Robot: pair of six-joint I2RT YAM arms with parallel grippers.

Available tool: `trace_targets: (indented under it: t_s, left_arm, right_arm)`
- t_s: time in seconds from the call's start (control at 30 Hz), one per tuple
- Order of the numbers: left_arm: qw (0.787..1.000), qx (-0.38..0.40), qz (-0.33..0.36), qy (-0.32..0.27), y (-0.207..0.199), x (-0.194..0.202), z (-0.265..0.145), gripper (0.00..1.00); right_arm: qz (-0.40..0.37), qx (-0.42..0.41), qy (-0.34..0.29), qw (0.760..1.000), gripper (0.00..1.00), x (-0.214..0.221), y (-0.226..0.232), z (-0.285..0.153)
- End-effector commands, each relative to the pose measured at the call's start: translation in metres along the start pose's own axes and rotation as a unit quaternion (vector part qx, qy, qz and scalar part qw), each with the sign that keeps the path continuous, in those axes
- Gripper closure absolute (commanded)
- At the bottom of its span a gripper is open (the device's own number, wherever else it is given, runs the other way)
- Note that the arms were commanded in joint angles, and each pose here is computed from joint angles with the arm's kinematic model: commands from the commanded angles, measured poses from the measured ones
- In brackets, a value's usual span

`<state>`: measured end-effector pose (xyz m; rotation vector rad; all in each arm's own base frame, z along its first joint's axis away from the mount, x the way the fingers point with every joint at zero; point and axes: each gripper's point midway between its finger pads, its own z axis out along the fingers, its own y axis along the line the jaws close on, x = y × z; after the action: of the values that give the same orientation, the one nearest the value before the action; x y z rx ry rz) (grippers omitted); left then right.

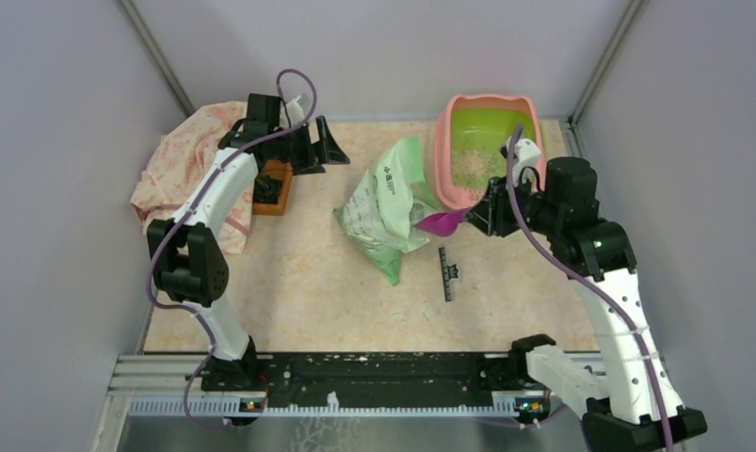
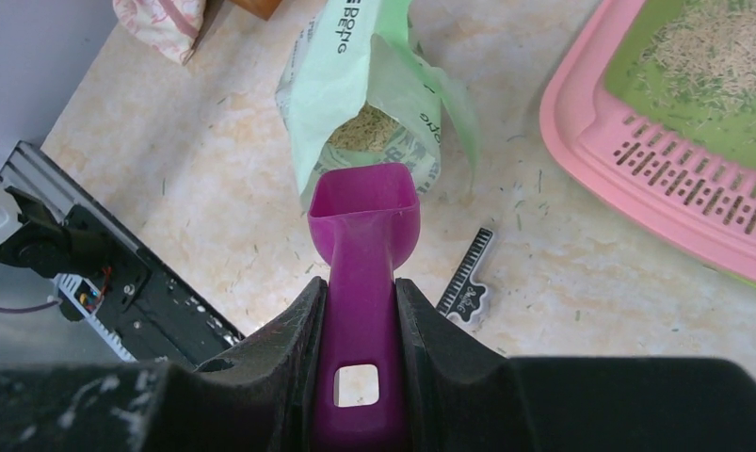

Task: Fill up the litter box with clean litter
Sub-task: 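Scoop the cat litter from the cat litter bag.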

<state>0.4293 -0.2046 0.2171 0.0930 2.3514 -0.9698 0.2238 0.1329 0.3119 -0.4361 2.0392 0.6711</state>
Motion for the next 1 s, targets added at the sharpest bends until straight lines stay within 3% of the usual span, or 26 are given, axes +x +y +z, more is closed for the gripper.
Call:
trace_targets:
  t_s: [0.0,0.5,0.97]
  left_arm:
    - [1.0,0.007,0.013,-0.022,-0.012,-0.012,-0.013,0.01]
    - [1.0,0.003,0.015,-0.019,-0.006,-0.007,-0.01,0.01]
    - [1.0,0.002,0.01,-0.014,0.002,-0.003,-0.003,0.01]
  right_arm:
    - [-0.037,-0.02,-0.028,0.999,1.0,-0.026,0.015,0.013]
    - [-0.094,0.061,0.035,0.993,1.0,-0.047,-0.001,0.089]
    - [-0.109,0.012,0.118,0.987,1.0,-0.005,0.022,0.147]
